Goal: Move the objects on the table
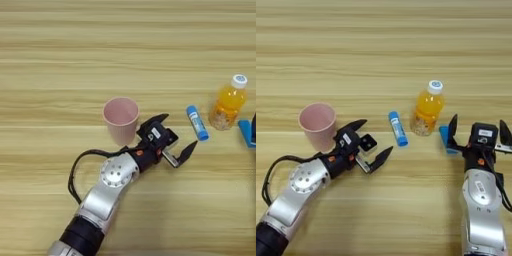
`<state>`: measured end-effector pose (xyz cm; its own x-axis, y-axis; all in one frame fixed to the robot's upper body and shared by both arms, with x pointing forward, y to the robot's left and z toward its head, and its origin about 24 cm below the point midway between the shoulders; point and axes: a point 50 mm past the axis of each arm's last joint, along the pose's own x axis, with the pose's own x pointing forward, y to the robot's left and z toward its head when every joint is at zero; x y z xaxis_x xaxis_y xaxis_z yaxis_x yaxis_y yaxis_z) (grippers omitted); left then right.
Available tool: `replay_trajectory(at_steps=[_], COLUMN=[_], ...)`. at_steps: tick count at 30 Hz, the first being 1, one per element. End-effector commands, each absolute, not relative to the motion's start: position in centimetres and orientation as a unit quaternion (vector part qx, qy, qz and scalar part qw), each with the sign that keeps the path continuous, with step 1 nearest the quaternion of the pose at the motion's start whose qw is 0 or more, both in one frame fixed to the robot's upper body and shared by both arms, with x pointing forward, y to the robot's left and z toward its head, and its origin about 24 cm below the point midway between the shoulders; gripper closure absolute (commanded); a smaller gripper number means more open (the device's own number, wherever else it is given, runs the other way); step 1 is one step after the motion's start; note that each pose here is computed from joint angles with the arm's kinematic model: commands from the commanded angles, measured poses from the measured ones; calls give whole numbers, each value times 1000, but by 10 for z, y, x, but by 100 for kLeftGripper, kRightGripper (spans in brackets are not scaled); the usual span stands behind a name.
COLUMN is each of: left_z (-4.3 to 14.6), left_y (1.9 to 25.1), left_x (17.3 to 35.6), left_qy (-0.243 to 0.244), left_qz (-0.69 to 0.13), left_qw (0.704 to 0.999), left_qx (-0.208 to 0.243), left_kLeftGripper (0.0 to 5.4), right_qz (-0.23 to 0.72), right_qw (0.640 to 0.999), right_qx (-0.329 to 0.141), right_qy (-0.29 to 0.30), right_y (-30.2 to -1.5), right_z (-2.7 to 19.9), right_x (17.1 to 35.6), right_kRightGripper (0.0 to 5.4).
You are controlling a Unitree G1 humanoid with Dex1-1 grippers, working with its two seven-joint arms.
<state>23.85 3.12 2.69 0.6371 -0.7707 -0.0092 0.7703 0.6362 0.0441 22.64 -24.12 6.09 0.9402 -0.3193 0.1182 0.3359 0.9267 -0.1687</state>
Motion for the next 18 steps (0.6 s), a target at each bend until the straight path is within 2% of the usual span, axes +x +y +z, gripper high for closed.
replay_trajectory(at_steps=[1, 9, 18], left_z=[30, 54, 113], left_y=[28, 25, 34], left_x=[237, 229, 212], left_qy=[-12, -63, -173], left_qz=[-428, -449, -466], left_qw=[904, 891, 865], left_qx=[15, -19, -67], left_kLeftGripper=[2, 2, 2], right_qz=[-152, -144, -145], right_qw=[982, 982, 983], right_qx=[-83, -80, -83], right_qy=[-79, -88, -74], right_y=[-236, -235, -236], right_z=[72, 74, 68], right_x=[225, 224, 226], right_kRightGripper=[0, 0, 0])
